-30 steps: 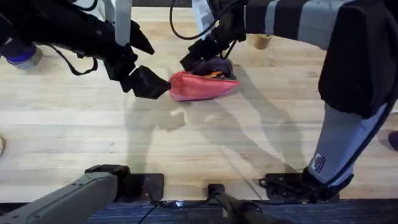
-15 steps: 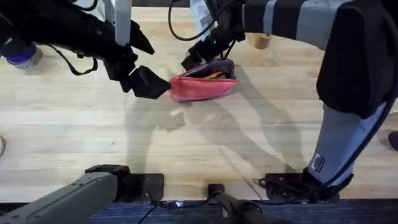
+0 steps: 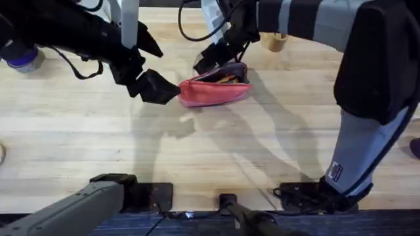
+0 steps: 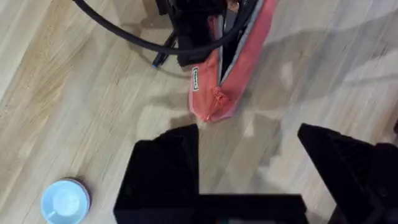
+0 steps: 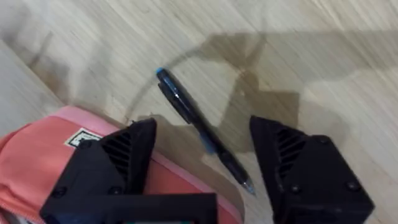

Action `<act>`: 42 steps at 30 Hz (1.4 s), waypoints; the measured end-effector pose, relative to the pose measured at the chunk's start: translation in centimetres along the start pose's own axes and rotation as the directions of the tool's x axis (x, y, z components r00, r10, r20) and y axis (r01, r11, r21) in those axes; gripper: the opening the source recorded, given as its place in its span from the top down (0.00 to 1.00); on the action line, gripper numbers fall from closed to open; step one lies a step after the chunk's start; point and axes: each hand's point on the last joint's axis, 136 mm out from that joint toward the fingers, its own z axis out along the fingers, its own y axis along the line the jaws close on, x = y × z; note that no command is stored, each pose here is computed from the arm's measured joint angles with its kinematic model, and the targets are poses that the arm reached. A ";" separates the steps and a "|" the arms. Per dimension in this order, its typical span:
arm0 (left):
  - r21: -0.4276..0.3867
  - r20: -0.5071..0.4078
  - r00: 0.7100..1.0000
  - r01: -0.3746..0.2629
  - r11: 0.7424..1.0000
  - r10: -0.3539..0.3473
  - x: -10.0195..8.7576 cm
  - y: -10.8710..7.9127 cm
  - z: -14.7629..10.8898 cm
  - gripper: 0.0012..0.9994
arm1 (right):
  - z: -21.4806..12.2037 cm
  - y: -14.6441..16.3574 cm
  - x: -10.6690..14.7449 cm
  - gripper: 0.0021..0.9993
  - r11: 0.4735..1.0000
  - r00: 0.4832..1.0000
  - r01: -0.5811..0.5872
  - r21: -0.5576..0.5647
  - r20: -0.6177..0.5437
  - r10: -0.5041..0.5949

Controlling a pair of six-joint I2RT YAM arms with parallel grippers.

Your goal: Unzip the bag, pick up the pens from the table one at a time and place them inside, then zip the bag closed.

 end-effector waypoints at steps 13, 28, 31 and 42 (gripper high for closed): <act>0.001 -0.001 1.000 0.001 1.000 -0.001 0.0 0.0 0.0 0.01 | 0.3 -1.4 -0.2 0.56 0.998 0.999 -0.037 0.055 -0.002 0.037; 0.001 -0.001 1.000 0.001 1.000 -0.001 0.0 0.0 0.0 0.01 | 0.3 -1.7 -0.3 0.96 0.997 0.999 -0.052 0.065 0.005 0.051; 0.001 -0.001 1.000 0.001 1.000 -0.001 0.0 0.0 0.0 0.01 | 0.3 -1.8 -0.6 0.96 0.997 0.999 -0.050 0.065 0.018 0.049; 0.001 -0.001 1.000 0.001 1.000 -0.001 0.0 0.0 0.0 0.01 | 0.2 -2.7 -1.3 0.97 0.998 0.997 -0.058 0.026 0.060 0.056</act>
